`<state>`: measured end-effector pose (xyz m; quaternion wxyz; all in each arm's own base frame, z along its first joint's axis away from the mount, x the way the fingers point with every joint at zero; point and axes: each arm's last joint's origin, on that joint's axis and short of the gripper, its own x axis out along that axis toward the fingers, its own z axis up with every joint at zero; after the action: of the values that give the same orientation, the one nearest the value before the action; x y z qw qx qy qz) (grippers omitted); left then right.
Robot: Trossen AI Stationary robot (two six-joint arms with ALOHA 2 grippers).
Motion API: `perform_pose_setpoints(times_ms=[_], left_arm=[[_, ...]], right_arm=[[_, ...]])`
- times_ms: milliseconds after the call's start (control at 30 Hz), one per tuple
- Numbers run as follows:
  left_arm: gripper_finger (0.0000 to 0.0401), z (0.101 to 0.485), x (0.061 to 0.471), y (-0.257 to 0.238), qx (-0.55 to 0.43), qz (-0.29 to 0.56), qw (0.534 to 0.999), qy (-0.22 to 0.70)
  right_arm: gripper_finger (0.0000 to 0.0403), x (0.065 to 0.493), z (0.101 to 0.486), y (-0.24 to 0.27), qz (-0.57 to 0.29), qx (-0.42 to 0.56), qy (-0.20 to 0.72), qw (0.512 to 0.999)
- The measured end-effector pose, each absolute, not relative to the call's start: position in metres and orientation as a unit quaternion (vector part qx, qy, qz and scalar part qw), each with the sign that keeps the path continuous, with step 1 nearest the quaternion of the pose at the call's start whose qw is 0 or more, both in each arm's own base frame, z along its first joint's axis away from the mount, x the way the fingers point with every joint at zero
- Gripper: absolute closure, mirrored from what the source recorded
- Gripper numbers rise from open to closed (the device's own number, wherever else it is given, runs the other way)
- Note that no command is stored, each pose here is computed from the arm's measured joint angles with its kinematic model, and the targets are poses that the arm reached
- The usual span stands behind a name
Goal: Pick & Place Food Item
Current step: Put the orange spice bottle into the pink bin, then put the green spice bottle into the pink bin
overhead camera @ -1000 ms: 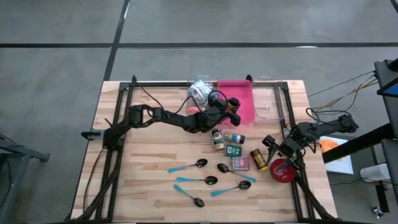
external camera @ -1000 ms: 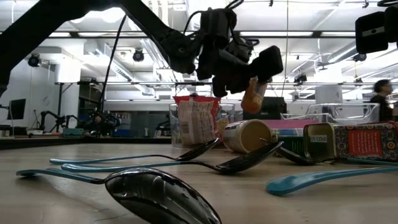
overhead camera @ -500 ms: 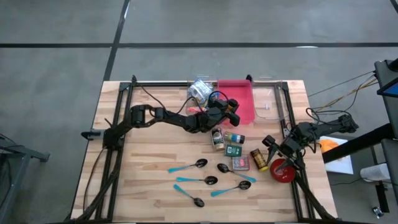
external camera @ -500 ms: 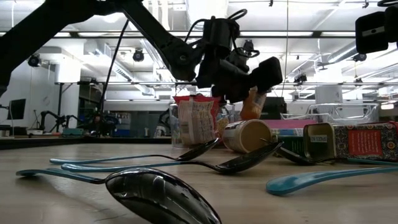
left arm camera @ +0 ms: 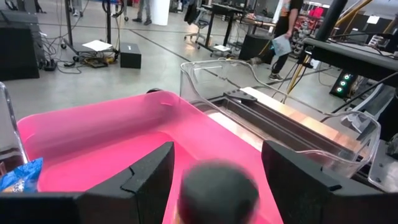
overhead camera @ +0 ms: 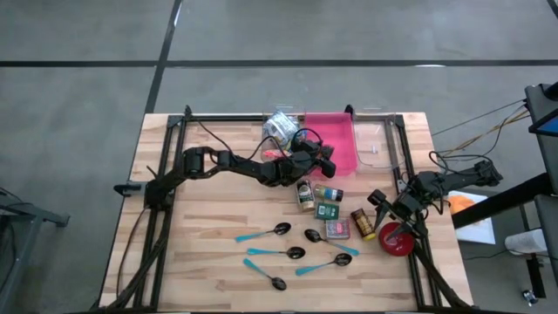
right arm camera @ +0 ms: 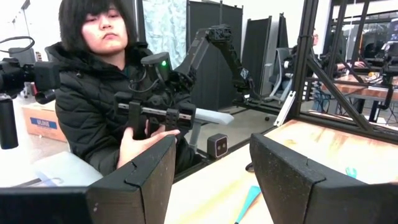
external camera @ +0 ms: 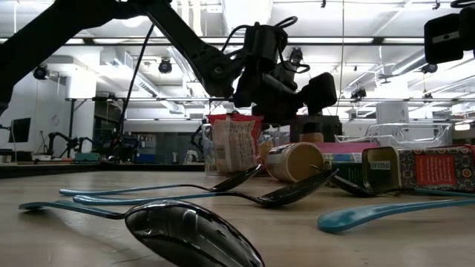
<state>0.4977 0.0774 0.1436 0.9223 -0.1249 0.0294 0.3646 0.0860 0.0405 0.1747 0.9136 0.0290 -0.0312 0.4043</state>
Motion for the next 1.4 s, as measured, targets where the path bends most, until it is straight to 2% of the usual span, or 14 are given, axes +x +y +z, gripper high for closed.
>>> perform_pose_setpoints(times_ms=[767, 1133, 1400], left_arm=[[0.0157, 0.147, 0.498, 0.075, -0.101, 0.358, 0.928, 0.035], [0.0157, 0.186, 0.493, 0.061, -0.032, 0.302, 0.95, 0.067], [0.0157, 0.214, 0.477, 0.055, -0.016, 0.292, 0.946, 0.142]], right_arm=[[0.0197, 0.086, 0.175, 0.041, 0.404, 0.028, -0.032, 0.914], [0.0197, 0.086, 0.175, 0.041, 0.404, 0.029, -0.031, 0.914], [0.0197, 0.086, 0.175, 0.041, 0.404, 0.029, -0.031, 0.914]])
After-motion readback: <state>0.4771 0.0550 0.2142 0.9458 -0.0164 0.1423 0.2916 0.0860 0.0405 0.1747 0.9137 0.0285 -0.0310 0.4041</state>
